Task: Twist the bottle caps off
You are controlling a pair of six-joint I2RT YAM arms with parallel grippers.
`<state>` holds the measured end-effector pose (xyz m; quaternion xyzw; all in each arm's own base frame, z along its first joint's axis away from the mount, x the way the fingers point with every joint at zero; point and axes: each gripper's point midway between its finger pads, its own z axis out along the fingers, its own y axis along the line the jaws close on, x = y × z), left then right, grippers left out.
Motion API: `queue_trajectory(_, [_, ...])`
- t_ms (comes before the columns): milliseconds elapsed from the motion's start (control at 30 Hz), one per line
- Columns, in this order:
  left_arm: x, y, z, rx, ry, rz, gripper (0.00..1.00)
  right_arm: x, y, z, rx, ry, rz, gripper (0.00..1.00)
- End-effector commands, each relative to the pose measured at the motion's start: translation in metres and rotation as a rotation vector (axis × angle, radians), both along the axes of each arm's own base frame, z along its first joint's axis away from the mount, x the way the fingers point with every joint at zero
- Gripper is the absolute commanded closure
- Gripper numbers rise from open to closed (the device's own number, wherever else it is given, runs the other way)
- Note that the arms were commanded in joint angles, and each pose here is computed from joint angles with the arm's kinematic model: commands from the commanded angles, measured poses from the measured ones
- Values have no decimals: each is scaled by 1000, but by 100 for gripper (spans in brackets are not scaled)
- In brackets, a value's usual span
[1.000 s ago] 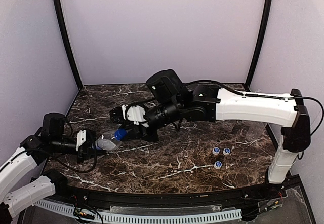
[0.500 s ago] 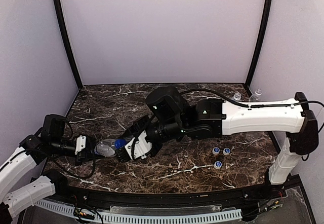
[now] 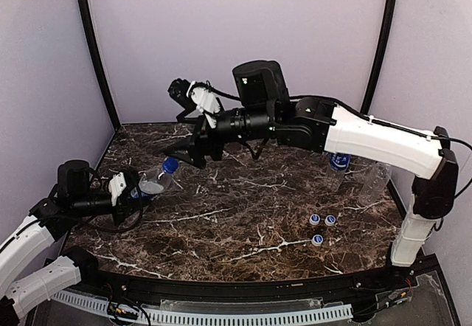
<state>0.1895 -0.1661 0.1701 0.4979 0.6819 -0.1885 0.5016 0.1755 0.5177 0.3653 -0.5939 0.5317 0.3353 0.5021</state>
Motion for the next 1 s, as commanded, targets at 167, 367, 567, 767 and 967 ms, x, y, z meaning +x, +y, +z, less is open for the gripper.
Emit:
queue_trajectory(167, [36, 20, 10, 2, -93, 211, 79, 23, 33, -36, -18, 742, -86, 25])
queue_trajectory(367, [35, 18, 8, 2, -93, 189, 79, 16, 46, -43, -52, 749, -66, 33])
queue_trajectory(567, [34, 18, 9, 7, -99, 186, 79, 18, 47, -41, -41, 742, -69, 51])
queue_trajectory(767, [33, 17, 9, 8, -100, 175, 79, 24, 46, -44, -42, 739, -90, 53])
queue_trajectory(967, [33, 17, 9, 7, -101, 173, 79, 36, 48, -47, -35, 714, -137, 52])
